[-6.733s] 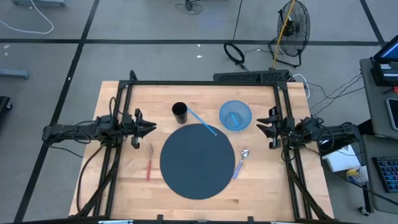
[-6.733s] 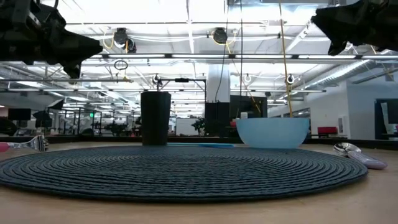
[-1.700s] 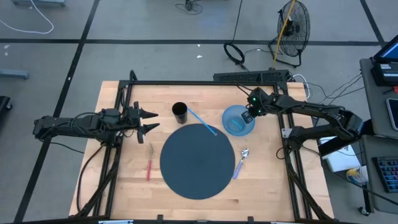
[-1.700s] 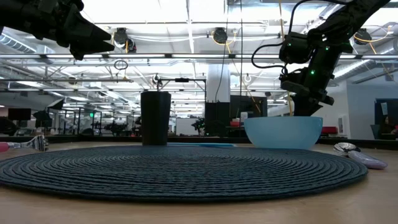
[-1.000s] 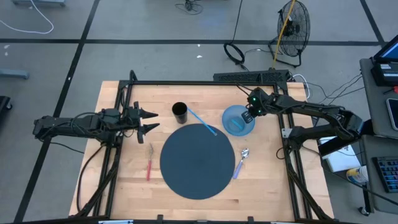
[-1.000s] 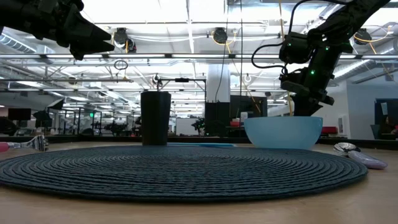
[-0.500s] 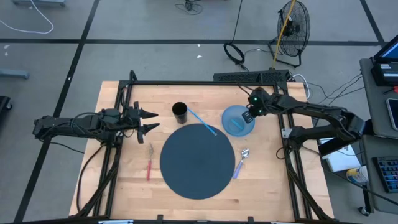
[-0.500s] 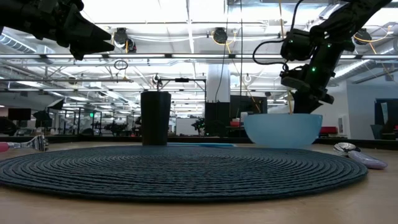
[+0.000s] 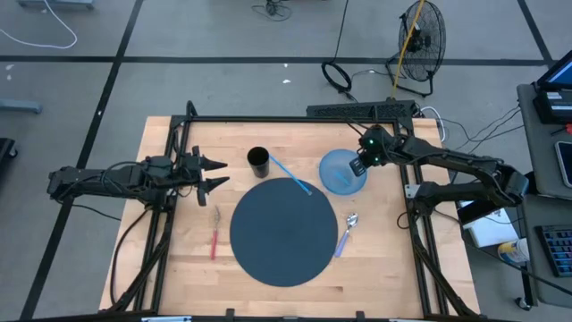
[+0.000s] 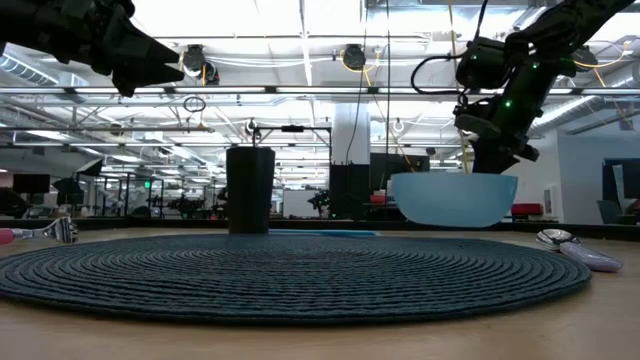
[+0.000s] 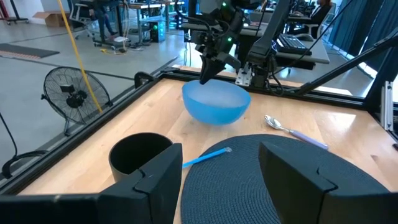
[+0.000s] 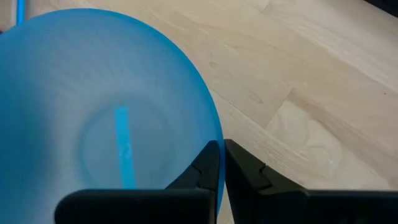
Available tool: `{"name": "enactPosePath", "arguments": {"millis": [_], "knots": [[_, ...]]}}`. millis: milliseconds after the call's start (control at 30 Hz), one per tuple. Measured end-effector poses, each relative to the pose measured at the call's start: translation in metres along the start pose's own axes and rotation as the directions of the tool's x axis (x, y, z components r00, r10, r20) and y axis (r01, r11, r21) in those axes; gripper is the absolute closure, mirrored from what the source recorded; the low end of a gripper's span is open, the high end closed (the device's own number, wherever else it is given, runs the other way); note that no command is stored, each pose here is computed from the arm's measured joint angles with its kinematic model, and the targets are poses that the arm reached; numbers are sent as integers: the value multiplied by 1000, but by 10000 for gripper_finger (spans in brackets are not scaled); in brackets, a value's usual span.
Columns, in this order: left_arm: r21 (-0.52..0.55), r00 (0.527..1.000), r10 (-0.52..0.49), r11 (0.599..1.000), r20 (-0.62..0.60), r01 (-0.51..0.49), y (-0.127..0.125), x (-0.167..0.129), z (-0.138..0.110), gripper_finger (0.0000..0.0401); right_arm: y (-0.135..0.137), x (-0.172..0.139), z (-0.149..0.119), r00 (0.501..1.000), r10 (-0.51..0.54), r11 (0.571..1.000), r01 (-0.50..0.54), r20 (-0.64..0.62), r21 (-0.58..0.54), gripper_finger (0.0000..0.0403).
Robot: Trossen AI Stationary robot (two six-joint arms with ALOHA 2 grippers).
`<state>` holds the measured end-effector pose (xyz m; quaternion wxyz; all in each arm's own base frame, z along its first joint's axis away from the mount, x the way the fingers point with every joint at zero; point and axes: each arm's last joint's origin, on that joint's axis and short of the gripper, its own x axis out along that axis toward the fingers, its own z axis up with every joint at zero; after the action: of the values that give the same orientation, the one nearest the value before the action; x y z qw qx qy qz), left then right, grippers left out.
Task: Pick & Place Utensil
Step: Put the blue bowl on the blue mat
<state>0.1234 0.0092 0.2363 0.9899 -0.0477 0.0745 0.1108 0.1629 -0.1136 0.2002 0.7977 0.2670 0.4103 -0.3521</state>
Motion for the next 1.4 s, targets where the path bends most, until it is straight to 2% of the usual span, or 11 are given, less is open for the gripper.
{"name": "enactPosePath", "arguments": {"millis": [467, 867, 1100, 1400], "knots": [[-5, 1000, 0, 1000, 0, 0, 0, 0, 0, 183, 1, -1, -2, 998, 48, 999, -48, -26, 0, 396], [-4, 1000, 0, 1000, 0, 0, 0, 0, 0, 183, 0, -28, -1, 990, 94, 996, -94, 101, -1, 396], [-4, 1000, 0, 1000, 5, 0, 0, 0, 0, 183, 3, -41, -4, 973, 188, 981, -192, 132, 18, 397], [-10, 999, -3, 1000, 34, 3, 0, 0, 3, 183, 27, -46, -10, 947, 294, 956, -291, 132, -46, 397]]}}
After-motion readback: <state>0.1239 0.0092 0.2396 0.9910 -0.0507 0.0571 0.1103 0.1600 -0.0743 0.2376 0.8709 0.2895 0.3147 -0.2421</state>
